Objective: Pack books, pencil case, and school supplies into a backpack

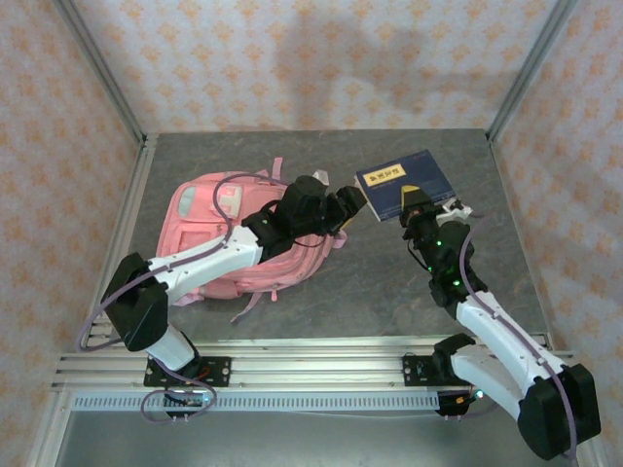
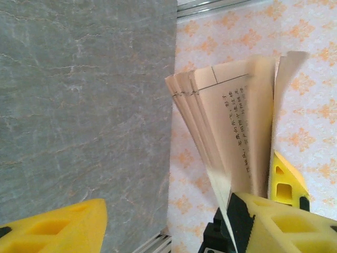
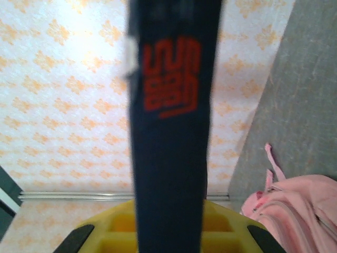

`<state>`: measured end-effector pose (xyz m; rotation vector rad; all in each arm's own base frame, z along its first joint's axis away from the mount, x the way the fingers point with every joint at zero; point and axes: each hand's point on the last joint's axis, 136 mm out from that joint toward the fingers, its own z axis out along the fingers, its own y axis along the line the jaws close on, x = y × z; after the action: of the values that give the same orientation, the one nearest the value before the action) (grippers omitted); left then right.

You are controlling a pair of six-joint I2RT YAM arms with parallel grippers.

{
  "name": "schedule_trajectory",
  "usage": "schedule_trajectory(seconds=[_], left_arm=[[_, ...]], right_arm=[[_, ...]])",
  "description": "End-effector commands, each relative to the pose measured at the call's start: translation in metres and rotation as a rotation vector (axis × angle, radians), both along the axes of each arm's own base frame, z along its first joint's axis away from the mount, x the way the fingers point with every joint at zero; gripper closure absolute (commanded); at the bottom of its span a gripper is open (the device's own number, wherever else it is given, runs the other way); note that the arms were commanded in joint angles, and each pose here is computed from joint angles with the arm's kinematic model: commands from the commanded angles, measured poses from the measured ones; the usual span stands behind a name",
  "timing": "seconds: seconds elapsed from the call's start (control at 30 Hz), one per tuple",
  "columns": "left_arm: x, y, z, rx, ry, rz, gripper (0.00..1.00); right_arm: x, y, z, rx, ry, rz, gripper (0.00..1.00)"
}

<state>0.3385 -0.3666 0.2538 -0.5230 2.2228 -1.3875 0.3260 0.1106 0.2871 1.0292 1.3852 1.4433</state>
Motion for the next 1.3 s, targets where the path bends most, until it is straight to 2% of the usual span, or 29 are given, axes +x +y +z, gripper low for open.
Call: schedule_trajectory(seconds=[0.0, 0.23, 0.3, 0.43, 0.57, 0.73, 0.97, 1.27], left_arm=[[-0.009, -0.006, 0.031, -0.071, -0.083, -0.023, 0.39], [-0.018, 0.011, 0.040, -0.036, -0.141, -0.010, 0.50], [-0.020, 0.011, 0.043, -0.053, -0.150, -0.019, 0.49], [-0.023, 0.007, 0.056, -0.080, -0.172, -0.047, 0.37], [-0.024, -0.004, 0.069, -0.086, -0.201, -0.081, 0.32], [-0.015, -0.017, 0.071, -0.079, -0.209, -0.093, 0.32], [-0.001, -0.037, 0.075, -0.079, -0.217, -0.124, 0.38], [0.000, -0.026, 0.056, -0.034, -0.192, -0.101, 0.41]], right_arm=[[-0.007, 0.007, 0.026, 0.062, -0.087, 0.029, 1.00], [-0.011, -0.002, 0.016, 0.045, -0.056, -0.016, 1.00], [-0.010, -0.002, 0.016, 0.047, -0.054, -0.014, 1.00], [-0.009, 0.001, 0.019, 0.060, -0.055, 0.001, 1.00], [-0.007, 0.005, 0.022, 0.077, -0.058, 0.020, 1.00], [-0.007, 0.012, 0.027, 0.103, -0.067, 0.052, 1.00], [-0.008, 0.013, 0.029, 0.124, -0.073, 0.058, 1.00], [-0.012, 0.006, 0.036, 0.108, -0.093, 0.024, 1.00]])
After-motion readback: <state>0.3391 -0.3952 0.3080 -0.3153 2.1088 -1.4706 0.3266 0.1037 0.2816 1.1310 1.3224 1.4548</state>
